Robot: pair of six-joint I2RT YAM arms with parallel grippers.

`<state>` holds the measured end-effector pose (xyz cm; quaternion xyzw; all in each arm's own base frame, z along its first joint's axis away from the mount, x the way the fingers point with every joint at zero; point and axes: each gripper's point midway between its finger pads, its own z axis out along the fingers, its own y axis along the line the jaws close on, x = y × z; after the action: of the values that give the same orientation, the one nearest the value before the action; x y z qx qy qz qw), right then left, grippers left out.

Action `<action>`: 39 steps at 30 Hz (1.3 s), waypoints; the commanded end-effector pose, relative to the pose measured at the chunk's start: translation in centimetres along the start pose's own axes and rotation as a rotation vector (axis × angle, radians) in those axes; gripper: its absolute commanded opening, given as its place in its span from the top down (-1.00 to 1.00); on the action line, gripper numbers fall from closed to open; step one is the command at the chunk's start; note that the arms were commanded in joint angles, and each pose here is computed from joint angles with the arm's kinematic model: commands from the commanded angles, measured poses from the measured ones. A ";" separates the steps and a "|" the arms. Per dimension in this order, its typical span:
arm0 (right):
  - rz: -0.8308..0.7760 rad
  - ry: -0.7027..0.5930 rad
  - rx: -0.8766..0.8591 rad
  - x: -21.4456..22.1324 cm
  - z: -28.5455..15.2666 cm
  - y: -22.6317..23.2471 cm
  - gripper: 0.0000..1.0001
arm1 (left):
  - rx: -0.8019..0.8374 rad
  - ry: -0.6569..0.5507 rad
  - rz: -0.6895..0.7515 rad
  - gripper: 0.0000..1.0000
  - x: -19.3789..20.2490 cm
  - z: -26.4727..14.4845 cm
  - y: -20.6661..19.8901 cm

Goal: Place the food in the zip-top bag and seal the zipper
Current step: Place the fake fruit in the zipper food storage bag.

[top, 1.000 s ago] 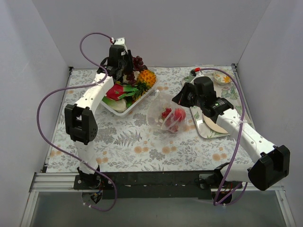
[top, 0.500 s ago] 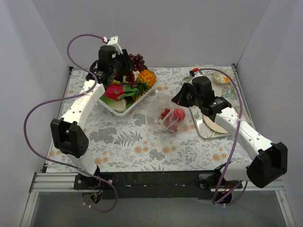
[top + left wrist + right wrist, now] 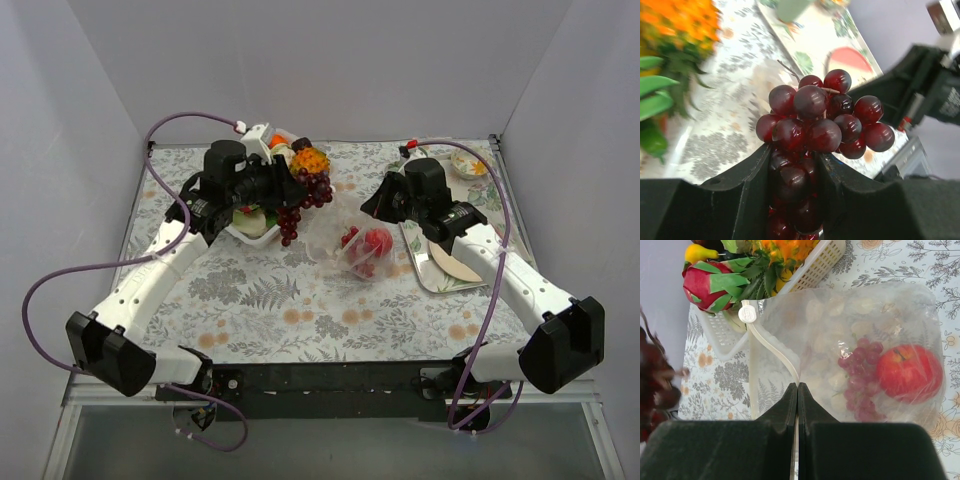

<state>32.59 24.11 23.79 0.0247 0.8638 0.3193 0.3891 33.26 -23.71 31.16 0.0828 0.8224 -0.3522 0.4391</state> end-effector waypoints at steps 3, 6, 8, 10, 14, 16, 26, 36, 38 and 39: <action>-0.032 -0.092 -0.057 -2.8 -0.9 1.9 0.97 | 0.041 0.113 0.013 0.48 3.9 0.2 -2.9; -0.037 -0.105 -0.058 -2.9 -1.4 1.9 0.97 | 0.031 0.177 0.019 0.50 5.2 1.1 -2.6; -0.044 -0.113 -0.059 -3.0 -1.8 1.9 0.97 | 0.016 0.196 0.030 0.51 5.5 1.4 -2.7; -0.053 -0.111 -0.063 -2.8 -1.9 1.9 0.97 | -0.011 0.214 0.034 0.51 5.9 1.9 -2.1; -0.075 -0.093 -0.085 -2.0 -2.1 2.5 0.97 | -0.016 0.240 0.039 0.49 6.0 2.7 -1.9; -0.082 -0.085 -0.080 -1.6 -2.2 2.5 0.97 | -0.025 0.267 0.035 0.50 6.5 3.4 -1.7; -0.136 -0.035 -0.087 1.3 -1.9 3.4 0.97 | -0.036 0.372 0.033 0.51 7.8 4.4 -1.8; -0.126 -0.057 -0.080 0.3 -1.7 4.3 0.97 | -0.069 0.395 0.023 0.51 10.0 3.6 -1.9; -0.122 -0.065 -0.075 0.1 -1.8 4.3 0.97 | -0.087 0.405 0.022 0.53 10.3 3.4 -1.5; -0.122 -0.072 -0.068 0.0 -1.8 4.2 0.97 | -0.088 0.403 0.020 0.53 10.4 3.3 -1.4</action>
<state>29.52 26.28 24.15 -0.0354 0.8581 0.3165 0.4029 29.33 -29.42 20.93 0.1461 0.9129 -0.2837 0.2544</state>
